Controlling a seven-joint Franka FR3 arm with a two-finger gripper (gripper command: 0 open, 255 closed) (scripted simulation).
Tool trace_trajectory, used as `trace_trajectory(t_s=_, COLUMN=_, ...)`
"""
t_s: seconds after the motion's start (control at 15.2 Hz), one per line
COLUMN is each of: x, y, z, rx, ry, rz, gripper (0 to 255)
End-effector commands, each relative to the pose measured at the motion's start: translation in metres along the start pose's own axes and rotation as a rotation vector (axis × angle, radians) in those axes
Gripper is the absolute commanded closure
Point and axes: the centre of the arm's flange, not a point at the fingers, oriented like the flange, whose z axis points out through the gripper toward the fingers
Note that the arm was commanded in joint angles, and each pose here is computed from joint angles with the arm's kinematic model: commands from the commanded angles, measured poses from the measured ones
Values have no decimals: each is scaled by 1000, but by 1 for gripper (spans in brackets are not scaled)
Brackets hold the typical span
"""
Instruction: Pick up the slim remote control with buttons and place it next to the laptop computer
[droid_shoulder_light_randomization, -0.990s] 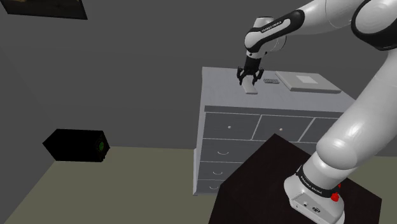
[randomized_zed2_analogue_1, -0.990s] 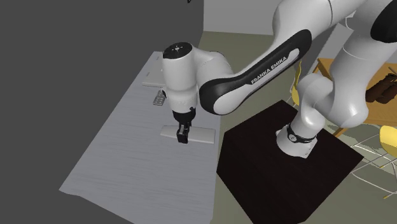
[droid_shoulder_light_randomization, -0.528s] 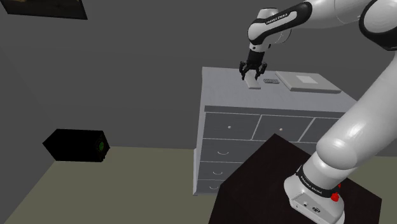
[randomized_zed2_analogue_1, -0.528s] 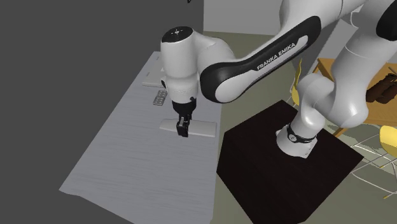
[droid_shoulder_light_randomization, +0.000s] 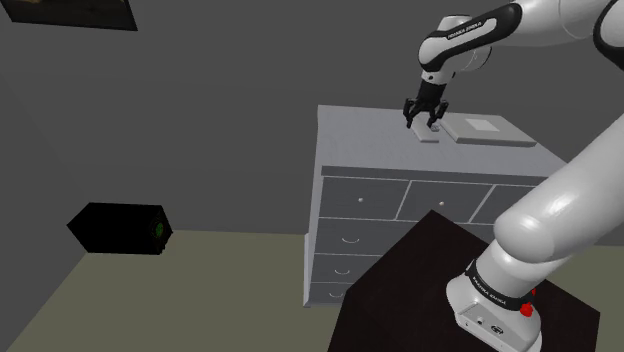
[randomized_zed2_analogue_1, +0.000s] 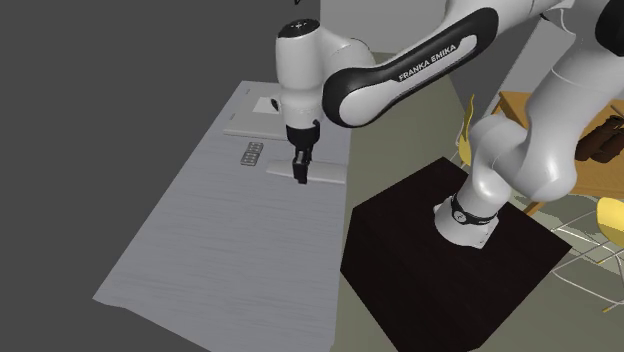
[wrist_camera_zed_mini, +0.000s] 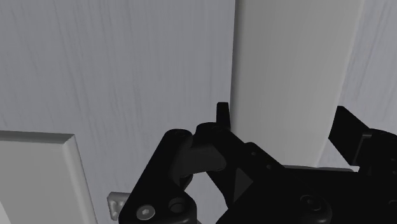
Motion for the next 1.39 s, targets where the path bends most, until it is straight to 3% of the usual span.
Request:
trace_trajectory(t_s=0.0, x=-4, y=29, z=-2, rx=0, ry=0, rz=-1, gripper=255)
trace_trajectory(t_s=1.32, x=-33, y=291, z=0, rx=0, ry=0, rz=-1, gripper=255)
